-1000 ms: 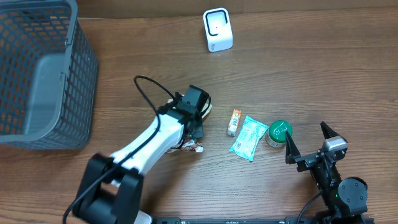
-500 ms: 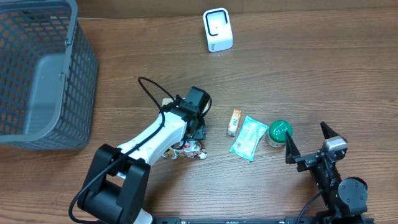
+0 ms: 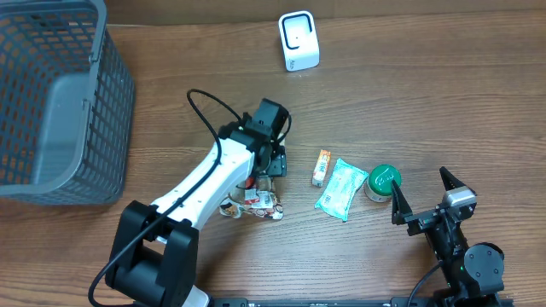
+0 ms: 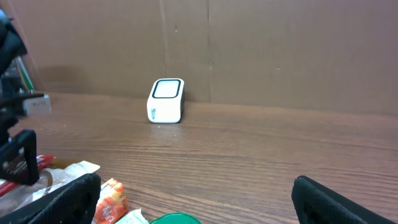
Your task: Scan the item barcode
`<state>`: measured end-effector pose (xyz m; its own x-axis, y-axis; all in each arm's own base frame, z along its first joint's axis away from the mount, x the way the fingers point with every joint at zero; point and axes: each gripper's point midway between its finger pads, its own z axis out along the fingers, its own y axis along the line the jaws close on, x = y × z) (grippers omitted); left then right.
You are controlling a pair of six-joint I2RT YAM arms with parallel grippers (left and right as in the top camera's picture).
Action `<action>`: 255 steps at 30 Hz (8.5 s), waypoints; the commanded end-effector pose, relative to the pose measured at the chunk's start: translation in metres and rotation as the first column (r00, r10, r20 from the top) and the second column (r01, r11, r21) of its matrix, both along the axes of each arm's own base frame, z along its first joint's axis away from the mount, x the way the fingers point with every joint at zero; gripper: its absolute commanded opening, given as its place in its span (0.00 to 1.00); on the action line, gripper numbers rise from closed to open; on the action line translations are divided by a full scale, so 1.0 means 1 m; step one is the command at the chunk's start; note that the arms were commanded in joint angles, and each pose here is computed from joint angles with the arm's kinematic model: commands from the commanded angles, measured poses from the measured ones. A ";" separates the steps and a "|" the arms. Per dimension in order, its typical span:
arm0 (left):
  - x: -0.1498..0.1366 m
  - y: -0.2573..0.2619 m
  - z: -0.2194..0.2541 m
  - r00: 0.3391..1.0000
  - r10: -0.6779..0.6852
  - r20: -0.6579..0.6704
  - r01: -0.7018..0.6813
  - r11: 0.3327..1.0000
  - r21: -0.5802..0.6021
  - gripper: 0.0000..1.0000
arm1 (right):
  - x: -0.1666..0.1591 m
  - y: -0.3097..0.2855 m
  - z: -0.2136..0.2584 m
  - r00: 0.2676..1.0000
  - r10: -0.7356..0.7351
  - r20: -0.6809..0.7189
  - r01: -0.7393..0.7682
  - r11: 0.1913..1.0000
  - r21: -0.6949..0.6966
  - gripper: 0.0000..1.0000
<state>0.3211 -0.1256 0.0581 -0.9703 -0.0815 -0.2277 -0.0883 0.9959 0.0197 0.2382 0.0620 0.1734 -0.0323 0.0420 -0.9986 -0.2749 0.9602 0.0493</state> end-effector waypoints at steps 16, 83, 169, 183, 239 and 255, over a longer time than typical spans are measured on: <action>-0.008 0.032 -0.010 0.996 0.005 -0.090 -0.006 1.000 -0.005 0.63 | 0.001 -0.002 -0.003 1.000 -0.010 -0.001 0.010 1.000 -0.002 1.00; -0.054 0.046 0.003 0.991 0.071 -0.112 -0.075 0.997 -0.029 0.69 | 0.001 -0.002 -0.003 1.000 -0.010 -0.001 0.010 1.000 -0.002 1.00; 0.000 0.168 0.042 0.910 0.411 0.053 -0.410 0.911 -0.032 1.00 | -0.005 0.002 0.014 1.000 0.018 -0.016 -0.017 0.998 0.054 1.00; 0.000 0.168 0.042 0.910 0.411 0.053 -0.410 0.911 -0.032 1.00 | -0.024 0.011 0.153 0.973 0.086 -0.214 -0.076 0.996 0.055 1.00; 0.000 0.168 0.042 0.910 0.411 0.053 -0.410 0.911 -0.032 1.00 | 0.017 0.334 -0.085 0.308 0.425 -0.851 -0.460 0.850 0.258 0.38; 0.000 0.168 0.042 0.910 0.411 0.053 -0.410 0.911 -0.032 1.00 | 0.026 0.341 -0.100 0.516 0.273 -0.812 -0.410 0.911 0.045 0.41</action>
